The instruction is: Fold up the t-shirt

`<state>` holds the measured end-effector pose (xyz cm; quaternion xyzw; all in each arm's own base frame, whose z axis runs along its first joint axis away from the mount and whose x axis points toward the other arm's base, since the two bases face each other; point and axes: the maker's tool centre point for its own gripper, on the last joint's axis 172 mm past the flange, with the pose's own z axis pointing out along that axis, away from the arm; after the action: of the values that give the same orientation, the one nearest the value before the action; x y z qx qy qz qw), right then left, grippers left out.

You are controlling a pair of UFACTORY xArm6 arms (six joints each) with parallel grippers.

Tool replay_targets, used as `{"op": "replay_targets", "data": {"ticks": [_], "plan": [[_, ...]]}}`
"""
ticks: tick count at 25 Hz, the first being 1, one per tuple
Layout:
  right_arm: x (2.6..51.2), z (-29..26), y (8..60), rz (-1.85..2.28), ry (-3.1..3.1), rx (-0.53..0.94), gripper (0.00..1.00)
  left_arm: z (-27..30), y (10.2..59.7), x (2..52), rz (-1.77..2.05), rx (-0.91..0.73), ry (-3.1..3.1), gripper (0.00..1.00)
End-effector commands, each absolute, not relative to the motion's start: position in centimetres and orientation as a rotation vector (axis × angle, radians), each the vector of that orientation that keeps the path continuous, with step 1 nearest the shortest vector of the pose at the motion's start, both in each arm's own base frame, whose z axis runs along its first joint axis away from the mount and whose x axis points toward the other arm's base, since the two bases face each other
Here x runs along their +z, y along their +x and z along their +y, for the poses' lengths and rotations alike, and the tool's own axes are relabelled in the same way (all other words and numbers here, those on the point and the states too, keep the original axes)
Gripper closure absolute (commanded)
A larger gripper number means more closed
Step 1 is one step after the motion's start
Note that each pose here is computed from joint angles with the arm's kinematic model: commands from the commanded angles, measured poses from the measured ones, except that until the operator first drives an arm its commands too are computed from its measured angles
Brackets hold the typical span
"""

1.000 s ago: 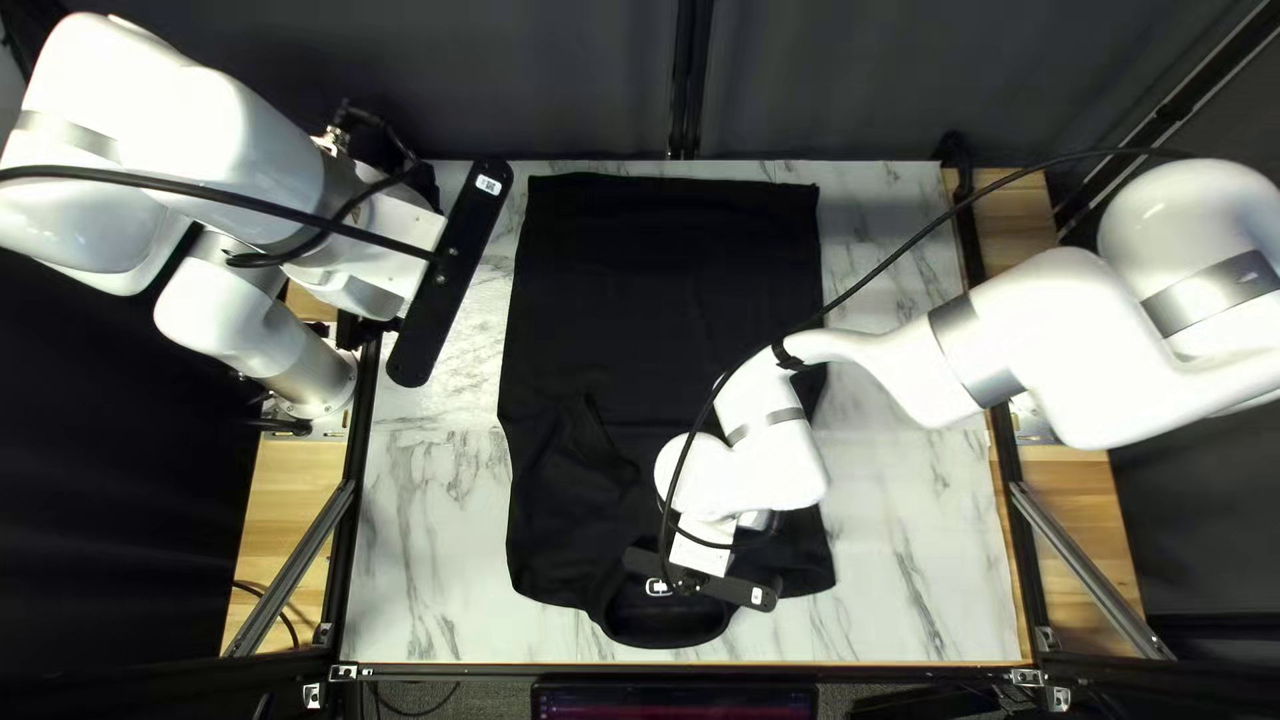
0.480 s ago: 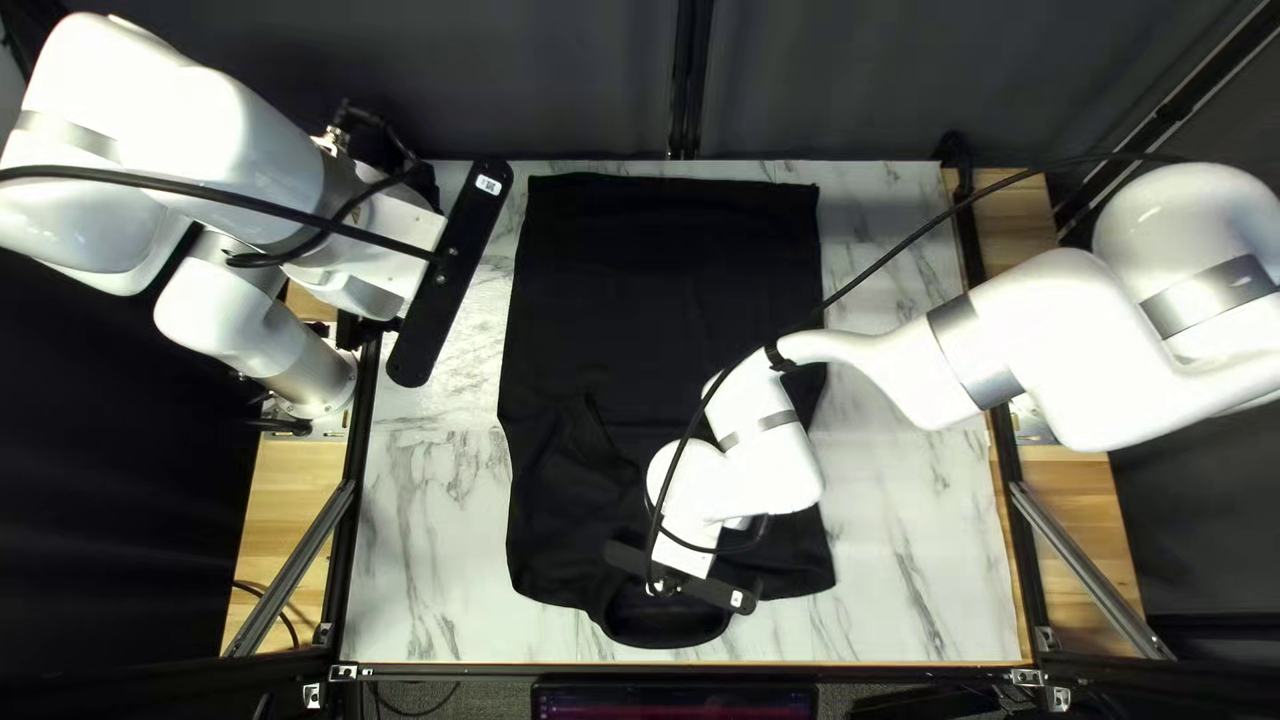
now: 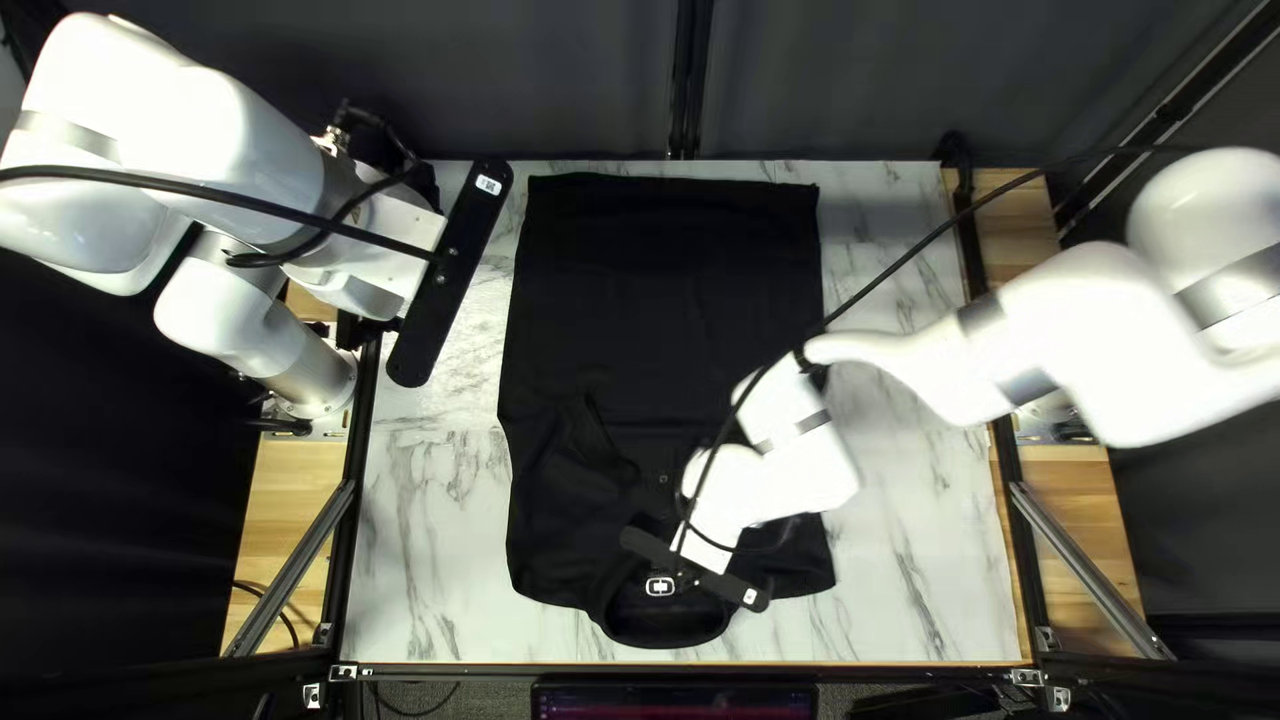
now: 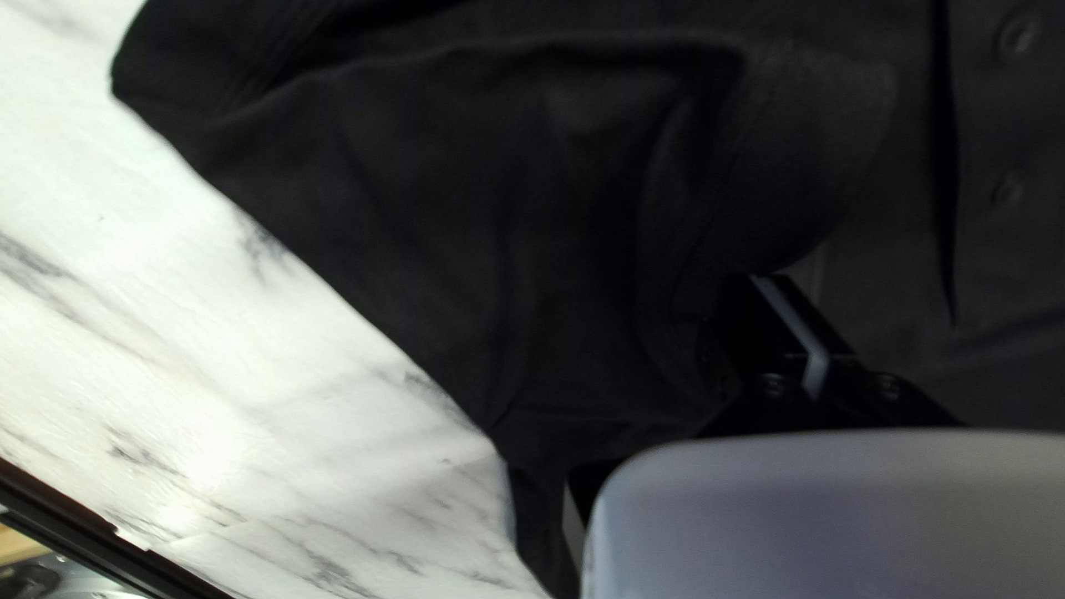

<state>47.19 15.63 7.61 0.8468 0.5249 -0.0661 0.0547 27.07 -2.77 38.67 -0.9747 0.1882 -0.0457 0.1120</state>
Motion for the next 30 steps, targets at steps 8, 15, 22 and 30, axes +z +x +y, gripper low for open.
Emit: {"op": "replay_targets", "data": {"ticks": [8, 15, 22, 30], "plan": [[7.0, 15.2, 49.2, 1.621, 2.548, -0.161, 0.00, -2.8, 27.1, 38.7, 0.552, -0.134, -2.861, 0.00], [6.4, 12.8, 47.4, 1.459, 2.636, -0.300, 0.00, -2.8, 27.1, 38.7, 0.552, -0.134, -2.861, 0.00], [5.3, 12.5, 46.4, 1.368, 2.692, -0.311, 0.32, -2.8, 27.1, 38.7, 0.552, -0.134, -2.861, 0.00], [3.6, 11.8, 46.5, 1.313, 2.722, -0.296, 0.97, -2.8, 27.1, 38.7, 0.552, -0.134, -2.861, 0.00]]}}
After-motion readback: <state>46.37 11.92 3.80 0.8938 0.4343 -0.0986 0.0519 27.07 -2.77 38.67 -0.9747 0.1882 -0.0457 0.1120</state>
